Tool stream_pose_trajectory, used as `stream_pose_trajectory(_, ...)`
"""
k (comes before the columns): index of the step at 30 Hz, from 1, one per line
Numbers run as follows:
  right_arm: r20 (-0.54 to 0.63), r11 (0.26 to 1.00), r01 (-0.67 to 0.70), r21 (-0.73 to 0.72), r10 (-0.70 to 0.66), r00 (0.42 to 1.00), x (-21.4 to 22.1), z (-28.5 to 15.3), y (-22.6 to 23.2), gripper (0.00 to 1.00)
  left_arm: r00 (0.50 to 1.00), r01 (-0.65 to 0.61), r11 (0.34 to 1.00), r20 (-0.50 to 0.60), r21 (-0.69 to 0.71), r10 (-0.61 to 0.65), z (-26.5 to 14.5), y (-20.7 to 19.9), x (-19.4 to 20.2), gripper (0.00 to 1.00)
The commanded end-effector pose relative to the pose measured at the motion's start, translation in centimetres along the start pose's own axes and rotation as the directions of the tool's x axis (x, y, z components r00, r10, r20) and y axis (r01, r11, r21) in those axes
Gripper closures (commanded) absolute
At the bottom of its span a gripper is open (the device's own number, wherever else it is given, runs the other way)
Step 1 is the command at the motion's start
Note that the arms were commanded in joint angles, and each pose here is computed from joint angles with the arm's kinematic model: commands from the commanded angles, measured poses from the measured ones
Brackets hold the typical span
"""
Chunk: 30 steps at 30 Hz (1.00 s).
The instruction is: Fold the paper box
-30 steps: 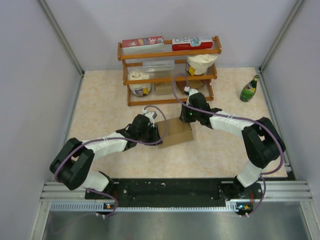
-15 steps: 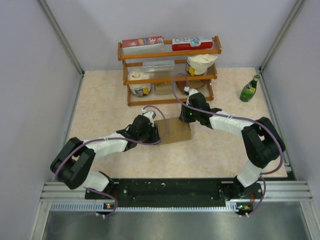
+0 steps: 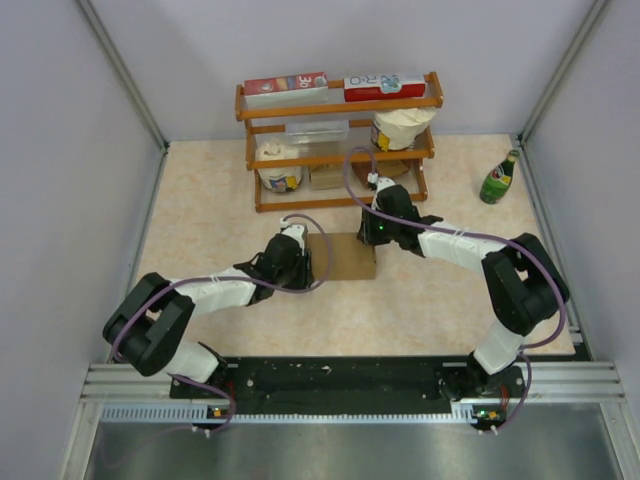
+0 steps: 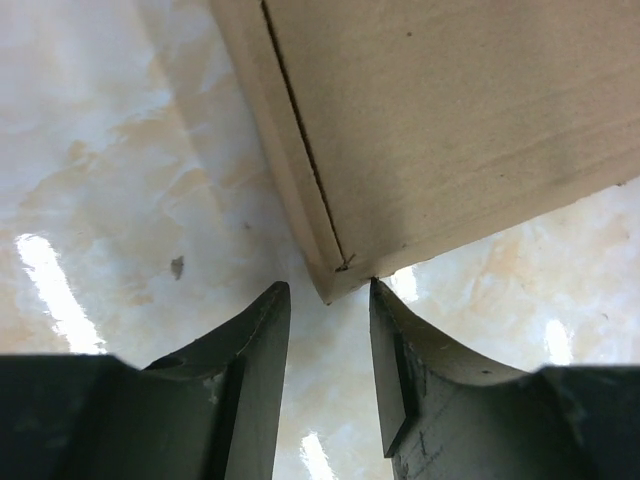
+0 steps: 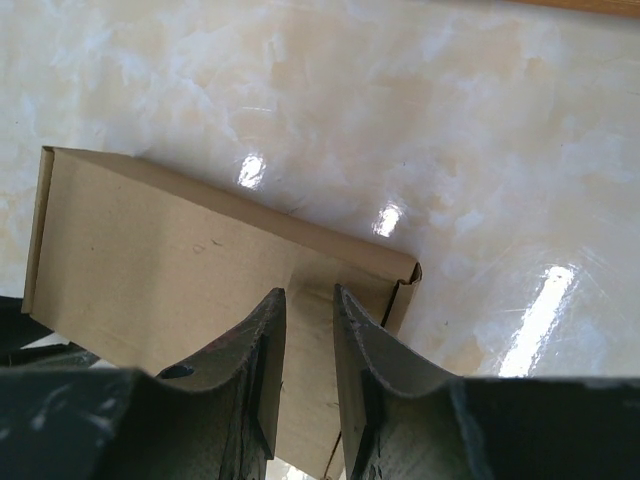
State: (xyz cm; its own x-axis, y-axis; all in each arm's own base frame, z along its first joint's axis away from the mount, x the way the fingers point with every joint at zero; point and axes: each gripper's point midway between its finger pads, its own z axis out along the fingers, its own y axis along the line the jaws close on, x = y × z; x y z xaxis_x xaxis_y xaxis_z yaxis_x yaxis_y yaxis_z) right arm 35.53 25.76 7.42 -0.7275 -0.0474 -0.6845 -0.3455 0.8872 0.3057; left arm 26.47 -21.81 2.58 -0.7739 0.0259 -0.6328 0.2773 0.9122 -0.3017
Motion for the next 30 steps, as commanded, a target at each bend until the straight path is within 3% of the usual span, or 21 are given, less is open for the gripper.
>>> stream_pose_trajectory(1, -0.146, 0.999, 0.009, 0.04, -0.003, 0.989, 4.2, 0.7, -1.4, 0.74, 0.998, -0.03, 0.994, 0.048, -0.104, 0.035, 0.0, 2.2, -0.6, 0.57)
stream_pose_trajectory(11, -0.144, 1.0, 0.015, -0.012, -0.017, 0.989, 3.8, 0.0, -0.3, 0.74, 0.995, 0.028, 0.983, 0.095, -0.183, -0.01, -0.1, 3.6, -1.2, 0.48)
stream_pose_trajectory(17, -0.032, 0.988, 0.063, -0.138, -0.068, 0.997, 0.0, -3.6, 2.7, 0.7, 0.985, 0.089, 0.977, 0.162, -0.192, -0.058, -0.7, 3.7, -2.1, 0.48)
stream_pose_trajectory(21, 0.041, 0.994, 0.09, -0.058, -0.088, 0.995, -3.5, -4.2, 1.9, 0.69, 0.974, 0.138, 0.976, 0.2, -0.17, -0.103, -1.3, 3.5, -2.5, 0.48)
stream_pose_trajectory(26, 0.027, 0.996, 0.065, 0.064, -0.067, 0.997, -5.7, -1.7, -0.5, 0.69, 0.959, 0.185, 0.977, 0.238, -0.109, -0.155, -2.4, 2.7, -2.7, 0.49)
stream_pose_trajectory(30, 0.012, 0.982, 0.052, 0.183, -0.055, 0.998, -6.9, 0.4, -3.3, 0.75, 0.955, 0.179, 0.983, 0.247, -0.037, -0.164, -2.9, 1.6, -3.0, 0.62)
